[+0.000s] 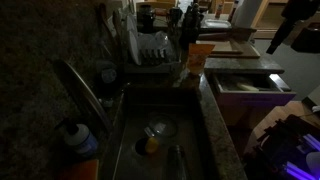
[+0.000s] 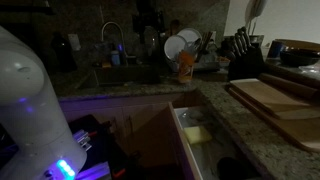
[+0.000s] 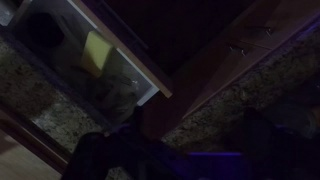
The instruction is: Pick up the Dish washing sponge from the kitchen drawer and put it on the kitchen unit base
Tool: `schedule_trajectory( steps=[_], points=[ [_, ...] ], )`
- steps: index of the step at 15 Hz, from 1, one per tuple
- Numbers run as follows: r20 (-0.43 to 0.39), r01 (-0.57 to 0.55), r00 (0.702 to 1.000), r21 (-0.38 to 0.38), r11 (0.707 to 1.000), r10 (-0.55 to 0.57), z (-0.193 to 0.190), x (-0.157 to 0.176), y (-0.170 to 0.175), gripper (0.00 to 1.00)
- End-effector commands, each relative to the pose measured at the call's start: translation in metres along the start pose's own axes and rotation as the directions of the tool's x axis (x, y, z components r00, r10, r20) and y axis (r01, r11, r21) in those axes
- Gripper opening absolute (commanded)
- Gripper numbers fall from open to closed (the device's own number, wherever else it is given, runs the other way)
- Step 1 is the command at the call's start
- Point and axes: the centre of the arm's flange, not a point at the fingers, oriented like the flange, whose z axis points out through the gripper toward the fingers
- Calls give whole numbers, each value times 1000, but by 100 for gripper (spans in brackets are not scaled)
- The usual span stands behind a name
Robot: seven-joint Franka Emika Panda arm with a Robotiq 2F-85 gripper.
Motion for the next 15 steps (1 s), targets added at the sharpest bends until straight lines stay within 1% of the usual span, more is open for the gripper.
schedule_trajectory(
  steps=[1,2,3,4,5,7,8,9,10,11,12,13,14,15],
  points=[
    [0,0,1000,0,1000,0,0,0,0,100],
    [10,-53,999,-6,999,53,10,2,12,100],
    [24,-134,991,1,991,134,19,4,32,100],
    [12,-204,979,-11,979,204,28,3,57,100],
    [33,-258,966,-12,966,258,33,0,79,100],
    [54,-370,927,-26,928,371,43,-9,122,100],
    [44,-424,904,-46,905,425,53,-13,142,100],
    [59,-478,875,-43,877,480,63,-19,161,100],
    [85,-519,851,-27,855,519,76,-24,176,100],
    [124,-544,833,12,839,539,85,-31,186,100],
    [150,-546,833,61,836,533,94,-33,194,100],
    [152,-555,828,91,827,539,105,-32,200,100],
    [153,-571,817,92,815,555,117,-29,204,100],
    [147,-578,814,94,811,562,127,-24,208,100]
  ],
)
